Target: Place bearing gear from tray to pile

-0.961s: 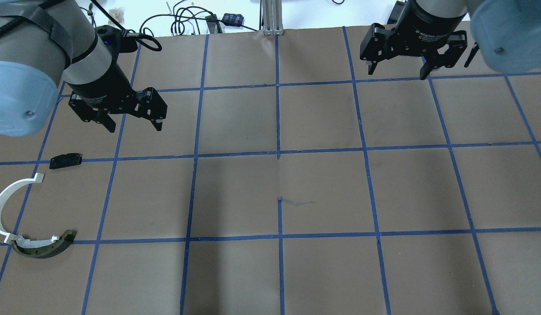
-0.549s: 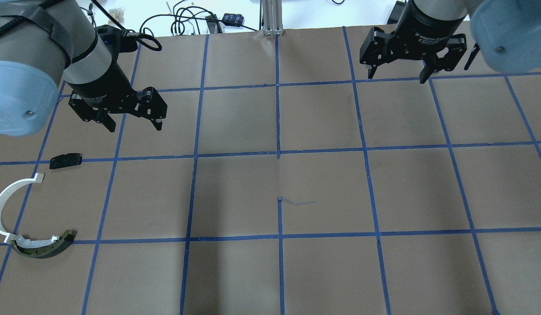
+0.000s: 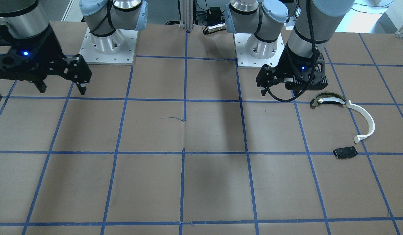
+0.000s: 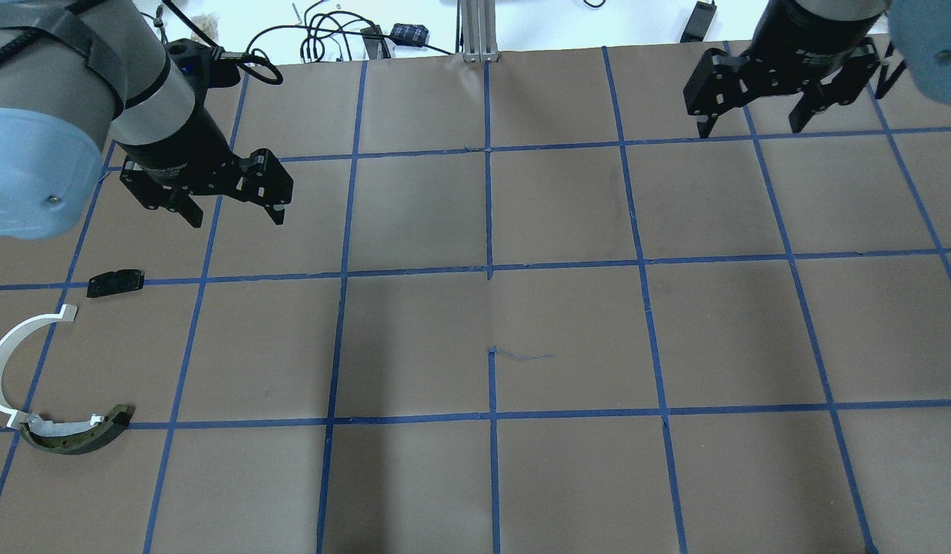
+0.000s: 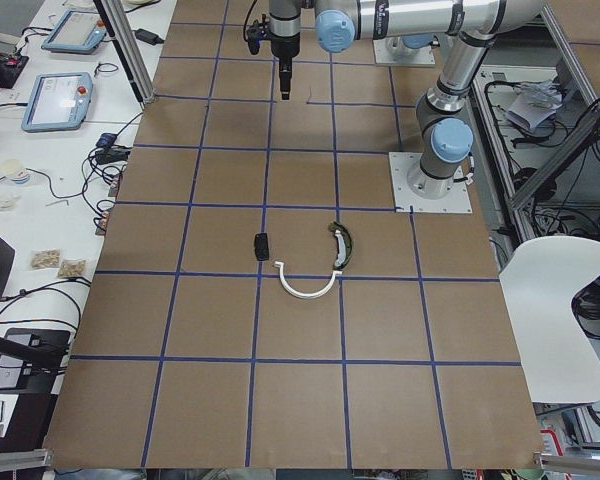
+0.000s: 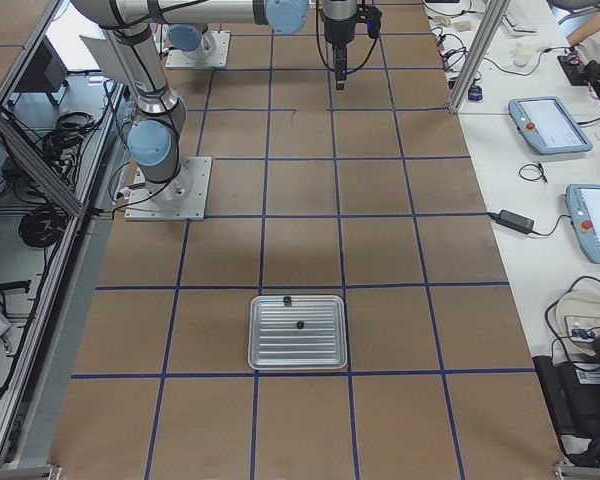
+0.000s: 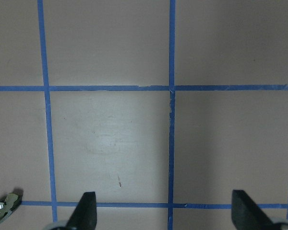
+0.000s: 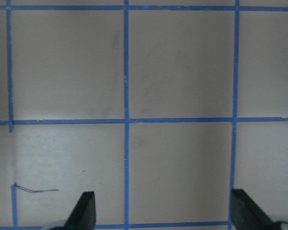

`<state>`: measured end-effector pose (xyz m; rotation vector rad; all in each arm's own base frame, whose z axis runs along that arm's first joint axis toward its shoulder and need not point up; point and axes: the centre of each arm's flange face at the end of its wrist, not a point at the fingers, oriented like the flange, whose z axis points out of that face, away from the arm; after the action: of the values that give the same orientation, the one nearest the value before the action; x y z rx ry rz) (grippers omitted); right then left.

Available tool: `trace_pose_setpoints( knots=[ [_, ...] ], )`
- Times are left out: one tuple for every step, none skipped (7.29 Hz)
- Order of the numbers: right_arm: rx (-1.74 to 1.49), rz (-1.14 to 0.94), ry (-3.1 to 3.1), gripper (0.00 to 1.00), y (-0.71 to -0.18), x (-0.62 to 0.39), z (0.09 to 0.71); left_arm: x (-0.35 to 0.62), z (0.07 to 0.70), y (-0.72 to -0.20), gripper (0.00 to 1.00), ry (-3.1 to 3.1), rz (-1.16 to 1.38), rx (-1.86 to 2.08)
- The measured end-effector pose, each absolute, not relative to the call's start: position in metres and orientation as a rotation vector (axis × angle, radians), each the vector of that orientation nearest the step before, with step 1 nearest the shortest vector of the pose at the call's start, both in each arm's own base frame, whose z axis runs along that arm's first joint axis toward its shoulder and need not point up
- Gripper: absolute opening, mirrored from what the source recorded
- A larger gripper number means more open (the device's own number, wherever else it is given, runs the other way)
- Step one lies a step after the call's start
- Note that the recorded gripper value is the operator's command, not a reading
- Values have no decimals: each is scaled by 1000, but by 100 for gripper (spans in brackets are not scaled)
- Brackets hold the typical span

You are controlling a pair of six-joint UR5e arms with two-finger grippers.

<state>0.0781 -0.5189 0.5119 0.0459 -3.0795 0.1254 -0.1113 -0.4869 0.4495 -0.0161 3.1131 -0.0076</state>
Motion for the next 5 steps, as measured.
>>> trace_pose_setpoints(
  knots=[
    [104,100,-3048,100,-519,43,515,-111,450,-487,100,3113,-10,-17],
    [154,60,-3011,100,-517,6,515,-111,451,-487,100,3113,-14,-18],
    [227,4,-2973,100,-514,-39,513,-111,451,-487,100,3112,-16,-19],
    [317,-47,-2954,99,-508,-86,510,-111,451,-487,100,3112,-17,-20],
    [414,-98,-2948,99,-501,-134,502,-110,451,-487,100,3112,-17,-19]
  ],
)
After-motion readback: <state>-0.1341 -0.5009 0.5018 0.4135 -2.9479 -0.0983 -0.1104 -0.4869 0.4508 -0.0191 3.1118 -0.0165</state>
